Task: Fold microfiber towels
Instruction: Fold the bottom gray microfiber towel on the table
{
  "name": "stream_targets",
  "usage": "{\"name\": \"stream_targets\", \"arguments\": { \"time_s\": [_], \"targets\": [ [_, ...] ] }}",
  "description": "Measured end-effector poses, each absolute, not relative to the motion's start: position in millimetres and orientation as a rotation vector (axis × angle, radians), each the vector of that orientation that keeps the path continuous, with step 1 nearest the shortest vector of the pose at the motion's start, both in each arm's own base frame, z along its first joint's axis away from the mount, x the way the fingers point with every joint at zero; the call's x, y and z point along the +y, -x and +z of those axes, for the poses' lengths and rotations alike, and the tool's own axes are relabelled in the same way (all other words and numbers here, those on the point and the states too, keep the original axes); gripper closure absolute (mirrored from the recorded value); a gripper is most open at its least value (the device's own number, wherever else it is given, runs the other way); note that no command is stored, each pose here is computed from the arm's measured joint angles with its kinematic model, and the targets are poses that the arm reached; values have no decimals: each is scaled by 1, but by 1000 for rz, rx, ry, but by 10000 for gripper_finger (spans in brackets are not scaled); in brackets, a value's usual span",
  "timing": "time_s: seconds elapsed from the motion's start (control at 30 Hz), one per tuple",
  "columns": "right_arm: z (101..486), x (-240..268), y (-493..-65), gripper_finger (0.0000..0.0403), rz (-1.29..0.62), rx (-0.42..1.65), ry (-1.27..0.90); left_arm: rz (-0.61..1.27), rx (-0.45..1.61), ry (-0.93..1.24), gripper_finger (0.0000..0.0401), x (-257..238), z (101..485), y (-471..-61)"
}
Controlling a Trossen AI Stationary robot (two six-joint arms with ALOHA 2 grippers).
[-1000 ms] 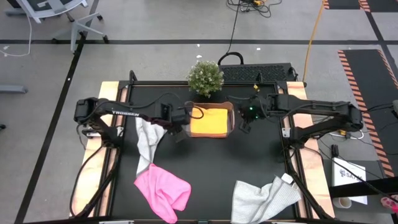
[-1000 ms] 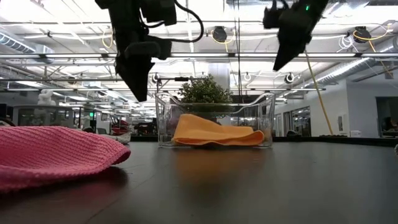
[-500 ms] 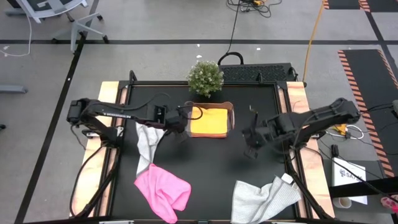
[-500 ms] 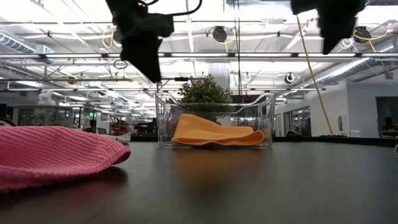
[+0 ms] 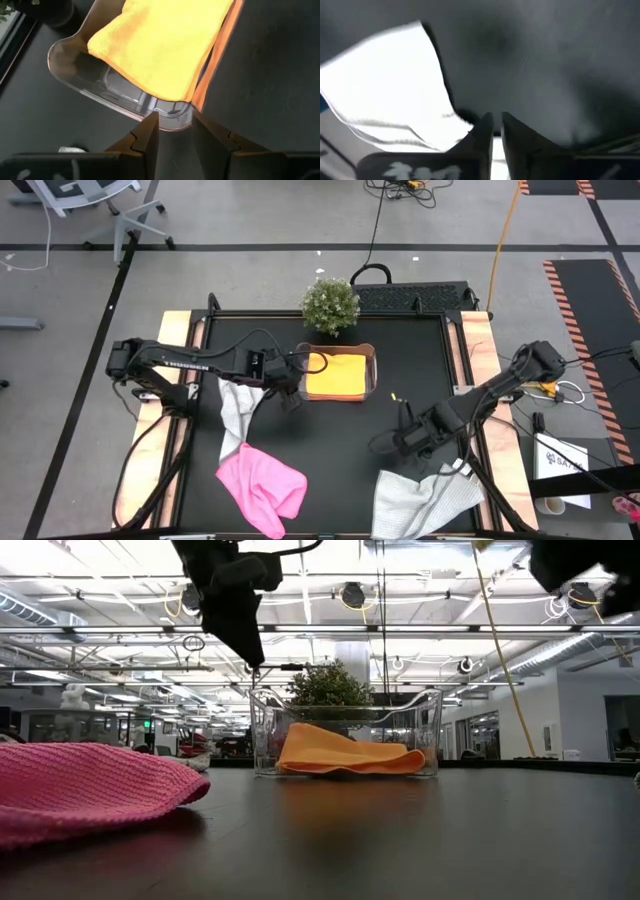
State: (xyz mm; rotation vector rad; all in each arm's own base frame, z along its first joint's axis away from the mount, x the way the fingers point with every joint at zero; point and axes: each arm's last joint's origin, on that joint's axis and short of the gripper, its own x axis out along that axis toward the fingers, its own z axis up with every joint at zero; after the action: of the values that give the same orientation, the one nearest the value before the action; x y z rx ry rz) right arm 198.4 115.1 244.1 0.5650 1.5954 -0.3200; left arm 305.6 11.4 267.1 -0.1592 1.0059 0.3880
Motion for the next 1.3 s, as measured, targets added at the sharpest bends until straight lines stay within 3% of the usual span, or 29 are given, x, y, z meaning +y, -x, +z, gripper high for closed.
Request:
{"name": "stream_targets", "arguments": {
  "time_s": [0.33, 0.57, 1.3],
  "targets": [
    [199, 118, -165, 275, -361, 1819, -545, 401, 1001, 184, 281, 11, 267, -306],
    [174, 121, -149, 231, -306, 1907, -561, 463, 977, 285, 281, 12, 267, -306],
    [135, 132, -124, 220, -219, 1855, -498, 540, 940, 390, 281, 10, 267, -306]
  ]
}}
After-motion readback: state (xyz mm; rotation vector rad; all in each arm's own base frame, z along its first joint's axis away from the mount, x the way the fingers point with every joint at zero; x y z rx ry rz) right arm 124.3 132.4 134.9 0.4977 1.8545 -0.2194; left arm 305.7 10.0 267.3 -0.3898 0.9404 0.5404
